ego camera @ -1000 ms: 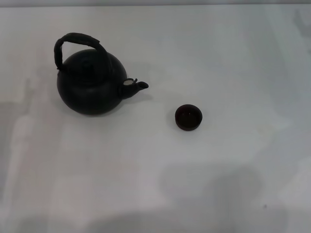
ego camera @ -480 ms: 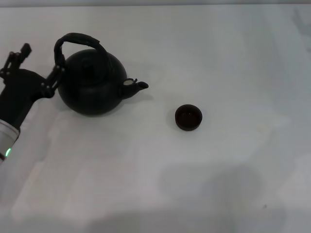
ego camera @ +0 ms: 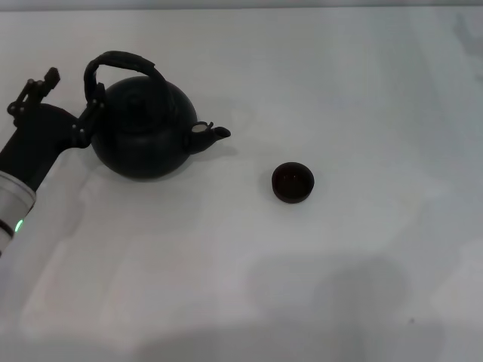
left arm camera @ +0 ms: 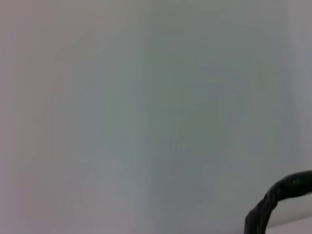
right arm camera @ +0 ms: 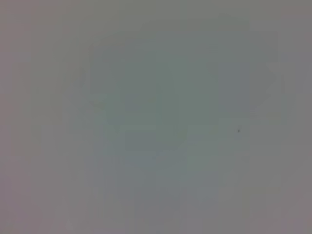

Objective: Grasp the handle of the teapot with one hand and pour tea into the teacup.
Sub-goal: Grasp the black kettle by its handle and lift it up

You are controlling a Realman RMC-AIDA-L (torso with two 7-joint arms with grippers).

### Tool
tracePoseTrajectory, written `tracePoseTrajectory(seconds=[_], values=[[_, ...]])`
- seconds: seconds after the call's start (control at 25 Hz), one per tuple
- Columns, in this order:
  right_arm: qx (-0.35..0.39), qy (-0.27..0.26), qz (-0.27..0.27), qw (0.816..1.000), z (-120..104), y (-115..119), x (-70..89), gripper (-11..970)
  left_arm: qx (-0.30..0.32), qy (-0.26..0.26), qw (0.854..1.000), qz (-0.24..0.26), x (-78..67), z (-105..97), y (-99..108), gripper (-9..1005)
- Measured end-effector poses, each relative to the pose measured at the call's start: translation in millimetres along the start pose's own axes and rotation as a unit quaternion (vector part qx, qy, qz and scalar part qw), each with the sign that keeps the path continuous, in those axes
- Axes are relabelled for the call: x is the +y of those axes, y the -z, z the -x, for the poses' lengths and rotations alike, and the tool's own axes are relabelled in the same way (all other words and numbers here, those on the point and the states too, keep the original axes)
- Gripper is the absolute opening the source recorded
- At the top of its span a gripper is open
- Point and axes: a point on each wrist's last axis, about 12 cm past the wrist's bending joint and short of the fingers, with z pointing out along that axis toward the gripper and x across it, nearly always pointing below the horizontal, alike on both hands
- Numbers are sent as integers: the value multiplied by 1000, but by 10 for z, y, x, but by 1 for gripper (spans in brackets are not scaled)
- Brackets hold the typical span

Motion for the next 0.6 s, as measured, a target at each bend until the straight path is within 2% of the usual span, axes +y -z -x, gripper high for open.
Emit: tracePoseTrajectory(seconds=[0.2,0.6], values=[[-1,0,0,1000,-1,5,-2,860,15,-4,1000,-2,9,-4,-83,753],[0,-1,0,1000,-4,4,-3,860,20,-11,1000,-9,7,25,-190,325]])
